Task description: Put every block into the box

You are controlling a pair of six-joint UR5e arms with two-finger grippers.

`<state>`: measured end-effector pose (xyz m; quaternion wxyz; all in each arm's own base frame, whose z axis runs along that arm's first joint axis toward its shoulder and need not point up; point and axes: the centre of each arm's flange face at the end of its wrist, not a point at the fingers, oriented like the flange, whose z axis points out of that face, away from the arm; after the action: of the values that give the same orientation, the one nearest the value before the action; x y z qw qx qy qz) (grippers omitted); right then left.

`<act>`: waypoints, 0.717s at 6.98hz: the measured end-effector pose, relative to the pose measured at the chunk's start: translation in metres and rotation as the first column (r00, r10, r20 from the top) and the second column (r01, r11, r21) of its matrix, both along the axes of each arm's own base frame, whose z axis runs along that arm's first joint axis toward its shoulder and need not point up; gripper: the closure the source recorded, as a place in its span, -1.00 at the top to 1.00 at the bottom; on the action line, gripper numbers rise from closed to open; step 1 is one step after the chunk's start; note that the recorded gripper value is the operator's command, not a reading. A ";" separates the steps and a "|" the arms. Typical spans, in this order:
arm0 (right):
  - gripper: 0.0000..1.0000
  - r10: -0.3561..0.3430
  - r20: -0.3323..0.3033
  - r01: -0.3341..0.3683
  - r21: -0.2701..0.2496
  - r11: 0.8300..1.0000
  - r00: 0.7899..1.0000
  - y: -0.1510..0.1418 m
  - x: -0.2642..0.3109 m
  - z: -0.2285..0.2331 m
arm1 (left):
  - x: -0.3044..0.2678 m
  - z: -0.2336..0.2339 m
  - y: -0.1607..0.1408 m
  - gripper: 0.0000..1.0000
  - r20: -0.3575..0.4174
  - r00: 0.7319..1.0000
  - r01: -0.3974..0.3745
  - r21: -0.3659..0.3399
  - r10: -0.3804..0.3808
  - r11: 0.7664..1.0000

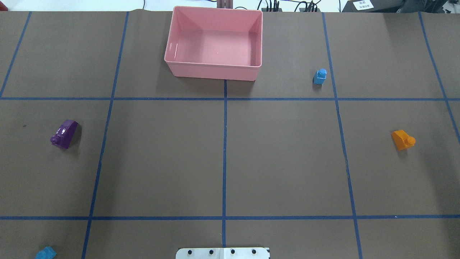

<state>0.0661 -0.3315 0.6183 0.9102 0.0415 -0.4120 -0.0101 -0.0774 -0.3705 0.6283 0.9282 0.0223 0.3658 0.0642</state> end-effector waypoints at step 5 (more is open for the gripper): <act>1.00 0.001 -0.002 0.000 0.016 1.000 1.000 -0.007 0.000 -0.006 | 0.000 -0.031 -0.007 1.00 0.001 1.000 -0.001 0.072 0.001 0.997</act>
<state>0.0658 -0.3382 0.6123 0.9102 0.0488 -0.4110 -0.0132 -0.0772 -0.3774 0.5974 0.9268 0.0556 0.3631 0.0781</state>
